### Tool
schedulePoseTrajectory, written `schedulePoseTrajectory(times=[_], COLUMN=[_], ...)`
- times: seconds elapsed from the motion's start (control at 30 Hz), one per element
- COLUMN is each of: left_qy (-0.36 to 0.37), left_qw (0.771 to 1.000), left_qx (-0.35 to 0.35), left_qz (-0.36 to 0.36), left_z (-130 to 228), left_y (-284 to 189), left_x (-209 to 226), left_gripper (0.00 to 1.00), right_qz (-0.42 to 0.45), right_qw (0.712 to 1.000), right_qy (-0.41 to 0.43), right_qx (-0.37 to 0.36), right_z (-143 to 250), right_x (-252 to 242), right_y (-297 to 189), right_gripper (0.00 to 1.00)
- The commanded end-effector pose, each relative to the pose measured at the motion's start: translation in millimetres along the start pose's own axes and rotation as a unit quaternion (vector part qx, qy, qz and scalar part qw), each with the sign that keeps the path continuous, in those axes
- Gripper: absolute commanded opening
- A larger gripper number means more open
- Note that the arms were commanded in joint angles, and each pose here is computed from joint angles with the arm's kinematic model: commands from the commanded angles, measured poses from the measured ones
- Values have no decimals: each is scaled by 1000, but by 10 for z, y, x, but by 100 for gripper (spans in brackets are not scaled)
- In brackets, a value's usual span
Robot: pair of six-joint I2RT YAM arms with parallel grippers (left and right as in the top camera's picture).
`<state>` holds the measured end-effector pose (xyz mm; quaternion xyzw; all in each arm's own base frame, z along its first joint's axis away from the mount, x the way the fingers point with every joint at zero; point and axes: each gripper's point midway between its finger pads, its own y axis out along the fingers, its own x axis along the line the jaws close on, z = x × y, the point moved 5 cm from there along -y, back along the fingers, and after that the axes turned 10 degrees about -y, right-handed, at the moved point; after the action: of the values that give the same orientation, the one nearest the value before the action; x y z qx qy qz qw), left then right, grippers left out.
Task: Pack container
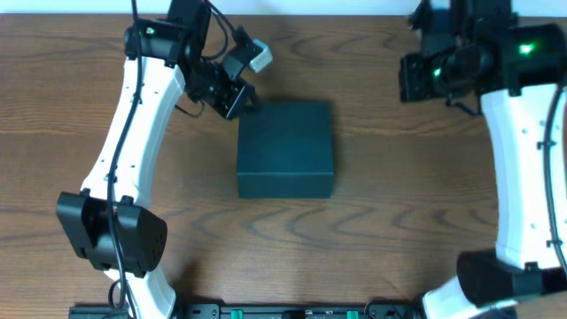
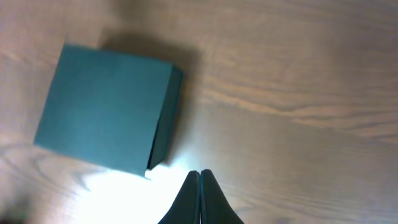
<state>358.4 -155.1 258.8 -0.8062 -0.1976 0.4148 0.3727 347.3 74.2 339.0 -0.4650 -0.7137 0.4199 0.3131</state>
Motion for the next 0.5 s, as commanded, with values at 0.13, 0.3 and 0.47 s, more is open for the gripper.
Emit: schedulePoseTrajectory(times=[0.13,0.3,0.47], left_qy=[-2,-19,6], left_qw=[998,998,995], left_qx=[27,55,96], left_qz=[48,31,-11], left_z=[194,294,369], left_y=[334,521,875], left_x=[30,41,-99], left_gripper=[6,6,6], right_qz=[-26,-43,-102], right_qw=[998,996,992], right_qy=[-59,-67,-37], right_qx=[21,-31,-66], right_z=[624,1173,1737], right_x=[294,413,614], right_y=[205,278,476], right_gripper=[2,2,2])
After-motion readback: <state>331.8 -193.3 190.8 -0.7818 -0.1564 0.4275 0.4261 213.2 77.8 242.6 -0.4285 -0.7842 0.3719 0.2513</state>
